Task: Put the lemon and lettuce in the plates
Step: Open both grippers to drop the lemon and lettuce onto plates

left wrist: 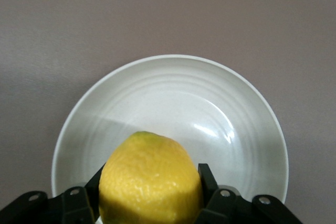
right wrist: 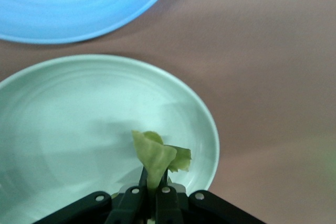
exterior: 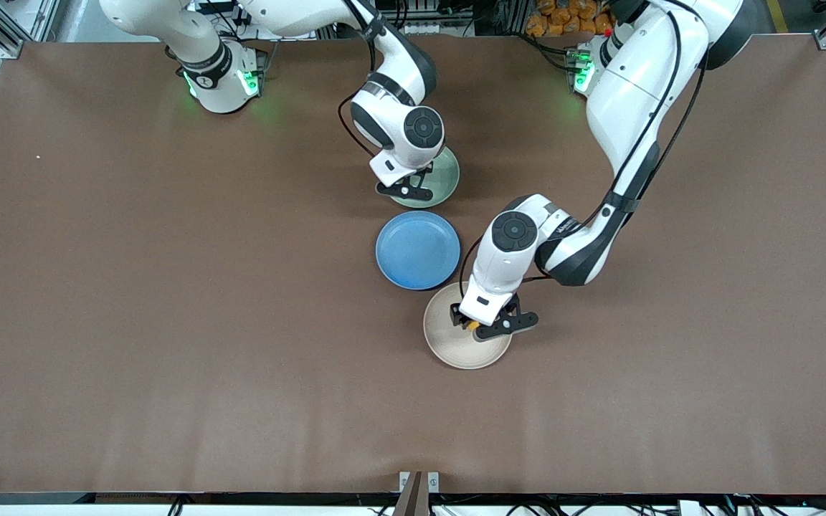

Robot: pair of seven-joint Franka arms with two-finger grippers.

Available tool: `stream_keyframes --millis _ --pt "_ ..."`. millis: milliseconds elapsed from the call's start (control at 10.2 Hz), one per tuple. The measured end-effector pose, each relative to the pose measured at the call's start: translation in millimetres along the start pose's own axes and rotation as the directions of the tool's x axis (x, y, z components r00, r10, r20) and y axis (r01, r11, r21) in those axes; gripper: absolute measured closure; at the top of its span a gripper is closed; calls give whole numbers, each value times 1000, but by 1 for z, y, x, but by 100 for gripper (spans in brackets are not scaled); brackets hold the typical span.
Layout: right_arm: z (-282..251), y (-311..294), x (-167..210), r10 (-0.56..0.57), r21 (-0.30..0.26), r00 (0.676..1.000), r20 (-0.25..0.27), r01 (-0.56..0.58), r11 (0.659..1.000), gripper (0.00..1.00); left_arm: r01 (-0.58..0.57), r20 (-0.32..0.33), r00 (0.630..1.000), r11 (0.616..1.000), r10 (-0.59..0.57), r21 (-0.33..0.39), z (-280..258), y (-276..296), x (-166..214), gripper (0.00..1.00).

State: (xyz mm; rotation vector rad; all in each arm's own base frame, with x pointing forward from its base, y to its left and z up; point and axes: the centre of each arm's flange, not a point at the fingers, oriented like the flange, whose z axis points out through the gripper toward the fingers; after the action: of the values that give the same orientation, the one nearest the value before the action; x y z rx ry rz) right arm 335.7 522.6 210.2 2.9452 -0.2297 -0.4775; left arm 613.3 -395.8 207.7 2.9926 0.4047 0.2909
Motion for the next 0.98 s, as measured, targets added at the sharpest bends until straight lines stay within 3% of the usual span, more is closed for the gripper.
stream_keyframes --millis 98,293,585,683,878,976 --pt "2 -5 -4 23 20 1000 3 -23 1000 95 5 0 1000 1000 -5 -2 1 2 0 29" --pt "6 -9 -4 59 43 998 4 -59 997 85 26 -13 1000 1000 -26 -14 -5 5 6 4" --pt "-8 -11 3 96 73 995 20 -98 993 44 42 -34 998 999 -43 -27 -16 4 19 0" --pt "-17 -9 9 104 58 994 32 -106 993 30 59 -40 997 998 -60 -21 -19 -3 29 0" --pt "-56 9 30 91 -26 990 103 -89 996 2 132 -40 991 990 -130 53 -30 -45 68 0" --pt "-83 23 44 87 -56 986 141 -80 995 0 178 -44 984 981 -175 82 -37 -72 92 0"
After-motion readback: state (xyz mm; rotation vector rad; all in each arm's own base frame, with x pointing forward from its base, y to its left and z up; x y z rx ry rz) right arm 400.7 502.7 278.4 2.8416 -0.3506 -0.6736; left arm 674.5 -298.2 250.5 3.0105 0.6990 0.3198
